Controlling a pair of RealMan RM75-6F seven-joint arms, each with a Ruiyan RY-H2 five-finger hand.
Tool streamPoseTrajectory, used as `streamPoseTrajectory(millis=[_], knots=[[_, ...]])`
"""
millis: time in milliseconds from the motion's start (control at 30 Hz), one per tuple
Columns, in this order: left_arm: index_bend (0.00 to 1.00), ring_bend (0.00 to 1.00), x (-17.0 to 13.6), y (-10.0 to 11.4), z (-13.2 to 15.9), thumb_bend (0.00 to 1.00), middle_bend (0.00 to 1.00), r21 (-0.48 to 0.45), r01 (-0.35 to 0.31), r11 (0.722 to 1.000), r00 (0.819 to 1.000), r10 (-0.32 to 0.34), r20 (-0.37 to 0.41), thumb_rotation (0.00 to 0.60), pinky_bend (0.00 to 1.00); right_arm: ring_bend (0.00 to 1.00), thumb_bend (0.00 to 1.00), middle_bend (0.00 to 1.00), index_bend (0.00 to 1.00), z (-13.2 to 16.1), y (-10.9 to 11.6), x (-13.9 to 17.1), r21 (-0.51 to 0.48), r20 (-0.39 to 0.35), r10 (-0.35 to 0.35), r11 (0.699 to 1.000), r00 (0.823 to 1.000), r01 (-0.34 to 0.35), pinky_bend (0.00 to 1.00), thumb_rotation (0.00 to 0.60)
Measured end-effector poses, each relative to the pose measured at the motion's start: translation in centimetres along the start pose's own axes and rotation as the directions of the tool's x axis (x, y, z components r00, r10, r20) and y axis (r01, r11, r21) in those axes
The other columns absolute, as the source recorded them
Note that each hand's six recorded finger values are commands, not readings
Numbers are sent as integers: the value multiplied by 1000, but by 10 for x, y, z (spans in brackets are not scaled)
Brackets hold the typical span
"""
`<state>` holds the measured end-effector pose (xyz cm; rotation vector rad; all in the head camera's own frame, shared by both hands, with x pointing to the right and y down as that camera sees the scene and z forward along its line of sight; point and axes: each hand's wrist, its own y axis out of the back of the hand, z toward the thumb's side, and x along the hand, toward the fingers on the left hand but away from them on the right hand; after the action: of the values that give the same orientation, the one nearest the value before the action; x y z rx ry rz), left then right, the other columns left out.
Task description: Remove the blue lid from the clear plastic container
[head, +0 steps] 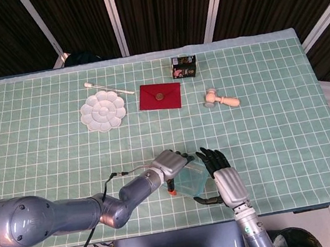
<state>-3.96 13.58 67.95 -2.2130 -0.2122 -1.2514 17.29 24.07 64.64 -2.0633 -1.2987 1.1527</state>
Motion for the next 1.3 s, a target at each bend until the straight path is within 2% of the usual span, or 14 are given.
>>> streamPoseTrajectory(millis=[333,733,933,1300], knots=[[214,234,1,-2,4,207,246,8,6,1000,1000,-6,6,600,375,0,212,0,0,1,-1,1,-23,0,-10,1000,1000,10,0,600],[212,227,-2,3,4,207,232,-54,15,998,1000,-14,16,600,367,0,212,0,0,-6,1,-3,93,-78,-40,995,996,47,0,600],[205,223,-3,4,3,206,225,-82,26,996,999,-24,23,600,361,0,212,0,0,-10,0,-3,105,-86,-44,993,995,53,0,600],[204,223,-2,0,2,207,224,-80,35,996,999,-33,30,600,361,0,220,0,0,-10,0,-7,113,-100,-71,990,992,82,0,600]])
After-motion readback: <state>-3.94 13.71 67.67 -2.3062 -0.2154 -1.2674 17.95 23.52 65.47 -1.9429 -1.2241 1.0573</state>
